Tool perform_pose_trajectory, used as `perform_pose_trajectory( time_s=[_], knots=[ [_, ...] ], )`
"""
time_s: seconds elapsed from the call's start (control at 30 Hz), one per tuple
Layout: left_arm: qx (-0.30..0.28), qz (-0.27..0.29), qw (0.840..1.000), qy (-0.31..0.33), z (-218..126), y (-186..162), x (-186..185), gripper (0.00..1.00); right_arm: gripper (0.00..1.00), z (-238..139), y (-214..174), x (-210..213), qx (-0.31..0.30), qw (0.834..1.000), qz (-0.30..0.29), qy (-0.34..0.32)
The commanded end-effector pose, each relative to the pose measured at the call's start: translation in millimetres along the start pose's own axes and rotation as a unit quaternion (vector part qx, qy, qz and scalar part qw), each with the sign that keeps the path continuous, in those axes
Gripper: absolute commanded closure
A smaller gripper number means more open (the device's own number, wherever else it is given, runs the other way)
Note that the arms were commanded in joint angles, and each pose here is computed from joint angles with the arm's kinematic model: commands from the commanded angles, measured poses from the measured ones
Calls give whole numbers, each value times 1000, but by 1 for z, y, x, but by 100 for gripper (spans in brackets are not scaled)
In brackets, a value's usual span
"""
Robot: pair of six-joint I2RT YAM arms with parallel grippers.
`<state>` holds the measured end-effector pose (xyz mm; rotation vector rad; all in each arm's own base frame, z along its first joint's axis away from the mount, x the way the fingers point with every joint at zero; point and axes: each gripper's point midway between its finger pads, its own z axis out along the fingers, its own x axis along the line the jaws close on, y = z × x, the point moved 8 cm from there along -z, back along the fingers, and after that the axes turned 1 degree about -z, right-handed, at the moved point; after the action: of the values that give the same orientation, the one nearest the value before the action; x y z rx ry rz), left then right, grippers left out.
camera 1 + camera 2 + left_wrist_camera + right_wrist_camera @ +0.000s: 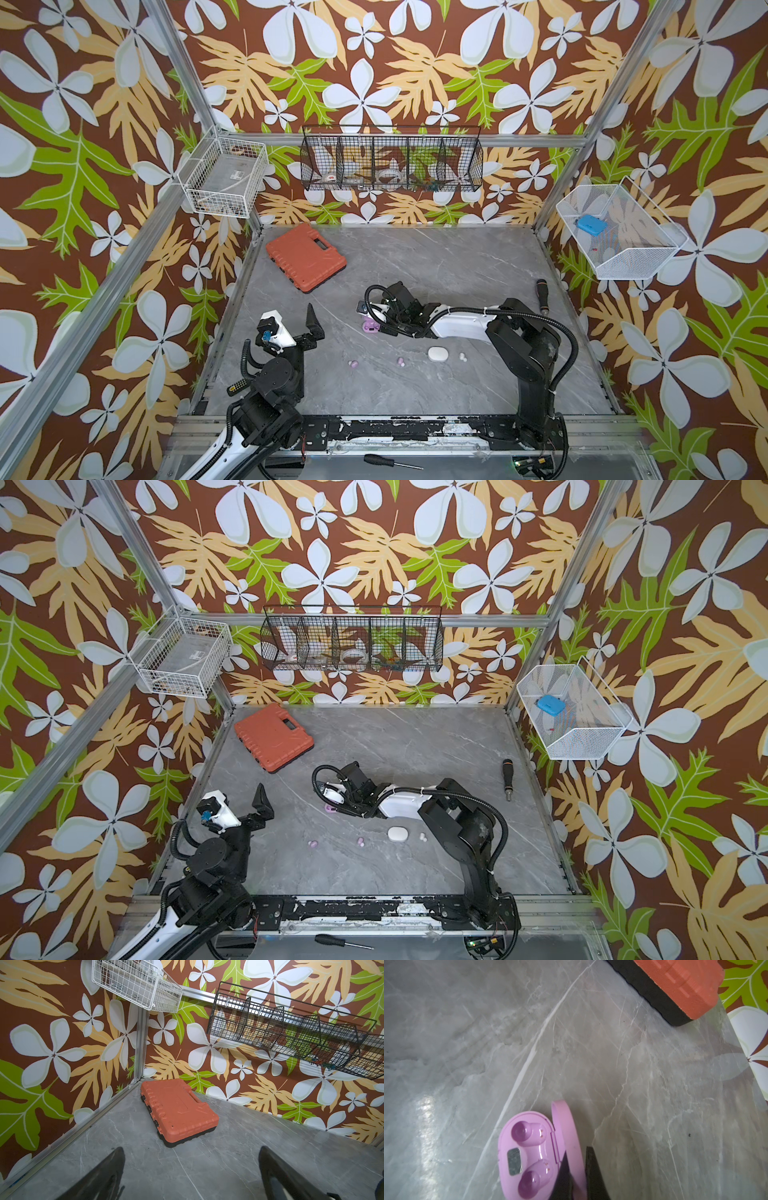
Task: Insert the wireless bluetooth earbuds into the charging case
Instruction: 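Carry the open pink case away from the robot and lower it with the right gripper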
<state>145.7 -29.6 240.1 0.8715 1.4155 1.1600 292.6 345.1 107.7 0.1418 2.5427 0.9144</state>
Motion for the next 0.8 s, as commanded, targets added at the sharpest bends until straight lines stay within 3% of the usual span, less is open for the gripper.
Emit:
perform_pose_trajectory(
  time_s=[0.0, 0.77],
  knots=[
    [-9, -5, 1000, 0, 0, 4, 0, 0, 91, -2, 3, -1, -11, 1000, 6, 0],
    [-8, -6, 1000, -6, 0, 4, -1, 0, 73, -17, 12, -7, -22, 1000, 12, -11]
  ],
)
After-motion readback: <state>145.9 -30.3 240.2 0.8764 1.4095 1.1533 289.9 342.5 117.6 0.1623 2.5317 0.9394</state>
